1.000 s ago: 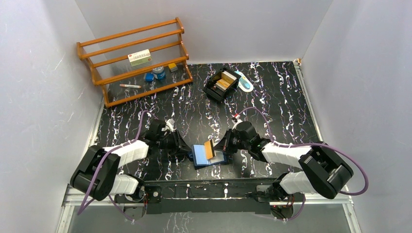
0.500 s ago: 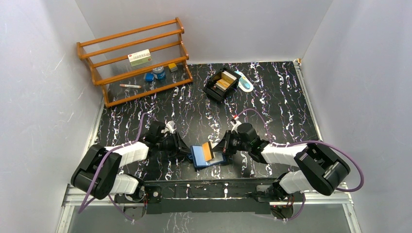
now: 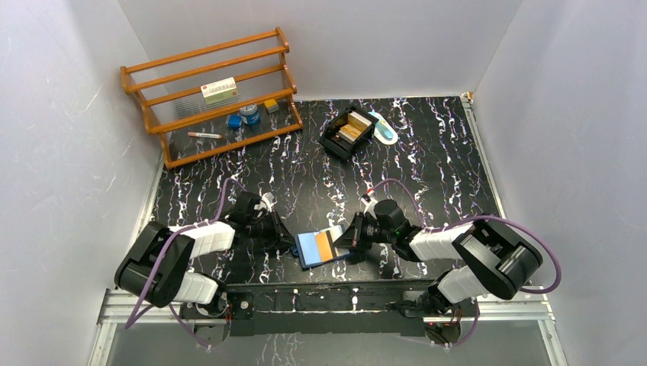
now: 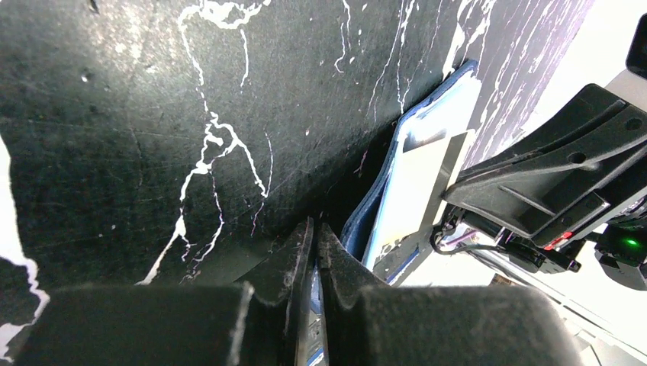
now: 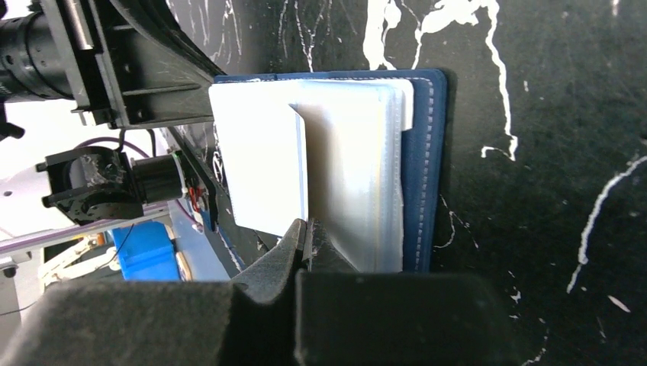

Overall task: Put the credit cards into the card holder
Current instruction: Insert the credit card into the card holder.

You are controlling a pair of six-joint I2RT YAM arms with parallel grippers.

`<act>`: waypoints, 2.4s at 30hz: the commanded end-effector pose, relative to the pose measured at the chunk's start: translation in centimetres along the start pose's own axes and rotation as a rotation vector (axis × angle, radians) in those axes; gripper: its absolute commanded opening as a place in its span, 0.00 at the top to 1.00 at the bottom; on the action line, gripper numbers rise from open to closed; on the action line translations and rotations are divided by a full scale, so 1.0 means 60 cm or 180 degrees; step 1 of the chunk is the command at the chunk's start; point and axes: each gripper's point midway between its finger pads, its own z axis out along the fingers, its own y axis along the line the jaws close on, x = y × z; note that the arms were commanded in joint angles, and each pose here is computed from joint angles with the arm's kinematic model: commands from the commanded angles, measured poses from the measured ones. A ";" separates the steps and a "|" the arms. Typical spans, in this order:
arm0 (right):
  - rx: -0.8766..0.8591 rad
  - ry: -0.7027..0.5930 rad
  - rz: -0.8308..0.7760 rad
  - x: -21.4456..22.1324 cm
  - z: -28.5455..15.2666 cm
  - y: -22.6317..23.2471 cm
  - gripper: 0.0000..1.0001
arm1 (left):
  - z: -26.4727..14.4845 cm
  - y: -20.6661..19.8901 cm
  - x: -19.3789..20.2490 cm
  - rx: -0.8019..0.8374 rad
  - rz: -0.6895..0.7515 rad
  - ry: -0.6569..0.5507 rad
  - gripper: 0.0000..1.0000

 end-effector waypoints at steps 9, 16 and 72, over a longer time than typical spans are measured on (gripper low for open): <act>-0.0184 -0.0001 -0.0162 -0.012 0.015 0.022 1.00 | 0.013 0.034 0.006 -0.0240 -0.0014 0.0099 0.95; -0.0183 0.0064 -0.0196 -0.006 0.021 0.015 1.00 | 0.016 0.051 0.009 -0.0365 -0.0015 0.0123 0.96; -0.0323 0.0151 -0.0084 -0.006 0.035 0.027 1.00 | -0.017 0.045 0.013 -0.0280 -0.0248 0.0129 0.95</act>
